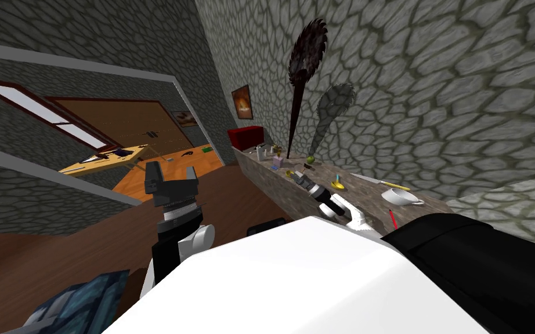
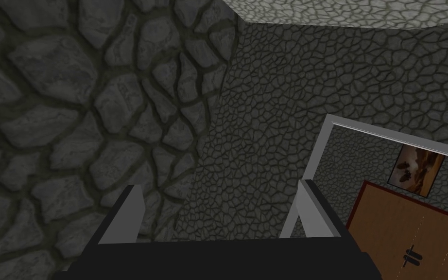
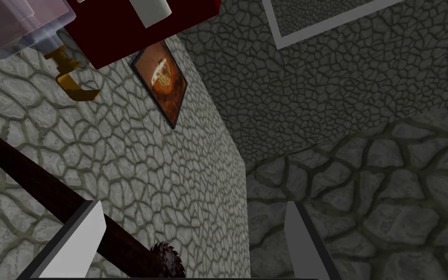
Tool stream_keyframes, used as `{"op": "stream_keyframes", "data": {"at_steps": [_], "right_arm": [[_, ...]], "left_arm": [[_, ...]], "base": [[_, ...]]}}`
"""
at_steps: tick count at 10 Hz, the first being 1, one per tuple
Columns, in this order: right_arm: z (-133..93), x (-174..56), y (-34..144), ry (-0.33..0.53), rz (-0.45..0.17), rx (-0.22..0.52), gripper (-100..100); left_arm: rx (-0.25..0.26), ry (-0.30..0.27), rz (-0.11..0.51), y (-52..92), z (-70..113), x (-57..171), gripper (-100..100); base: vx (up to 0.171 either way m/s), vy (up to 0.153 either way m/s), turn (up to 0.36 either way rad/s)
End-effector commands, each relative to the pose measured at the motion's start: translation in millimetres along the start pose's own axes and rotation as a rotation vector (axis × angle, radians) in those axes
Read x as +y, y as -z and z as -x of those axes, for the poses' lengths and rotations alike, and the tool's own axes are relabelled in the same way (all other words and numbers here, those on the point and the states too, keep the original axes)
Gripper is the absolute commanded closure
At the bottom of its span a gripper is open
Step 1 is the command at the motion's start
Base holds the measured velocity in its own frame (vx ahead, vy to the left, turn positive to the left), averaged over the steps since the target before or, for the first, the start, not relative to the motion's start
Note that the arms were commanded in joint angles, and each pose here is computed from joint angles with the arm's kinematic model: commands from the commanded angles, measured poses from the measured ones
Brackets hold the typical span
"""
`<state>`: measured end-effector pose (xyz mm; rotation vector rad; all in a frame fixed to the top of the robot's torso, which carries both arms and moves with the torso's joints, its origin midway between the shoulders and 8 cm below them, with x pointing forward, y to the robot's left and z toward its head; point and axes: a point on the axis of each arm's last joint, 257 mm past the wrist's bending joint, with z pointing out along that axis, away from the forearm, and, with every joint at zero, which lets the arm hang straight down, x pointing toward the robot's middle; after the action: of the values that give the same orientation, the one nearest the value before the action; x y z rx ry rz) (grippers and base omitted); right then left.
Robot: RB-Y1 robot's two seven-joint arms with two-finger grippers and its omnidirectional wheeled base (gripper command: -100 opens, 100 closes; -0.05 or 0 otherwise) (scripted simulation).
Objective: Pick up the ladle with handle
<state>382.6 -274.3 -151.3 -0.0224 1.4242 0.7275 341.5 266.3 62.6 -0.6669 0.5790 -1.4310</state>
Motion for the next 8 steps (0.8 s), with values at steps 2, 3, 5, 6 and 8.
{"op": "stream_keyframes", "data": {"at_steps": [2, 3, 5, 6, 8], "right_arm": [[-13.1, -17.5, 10.3, 0.073, -0.01, 0.085, -100], [-24.4, -31.9, 19.4, 0.119, -0.025, 0.142, -100], [-33.8, -48.2, 30.4, 0.181, -0.034, 0.214, -100], [-32.7, -49.4, 31.2, 0.193, -0.029, 0.227, -100], [-40.3, -66.4, 43.3, 0.254, -0.038, 0.297, -100]], "left_arm": [[0.0, 0.0, 0.0, 0.0, 0.0, 0.0, 0], [0.0, 0.0, 0.0, 0.0, 0.0, 0.0, 0], [0.0, 0.0, 0.0, 0.0, 0.0, 0.0, 0], [0.0, 0.0, 0.0, 0.0, 0.0, 0.0, 0], [0.0, 0.0, 0.0, 0.0, 0.0, 0.0, 0]], "base": [[0.026, 0.088, 0.083], [0.048, 0.098, 0.095], [0.042, 0.08, 0.081], [0.032, 0.071, 0.046], [0.022, 0.077, 0.076]]}}
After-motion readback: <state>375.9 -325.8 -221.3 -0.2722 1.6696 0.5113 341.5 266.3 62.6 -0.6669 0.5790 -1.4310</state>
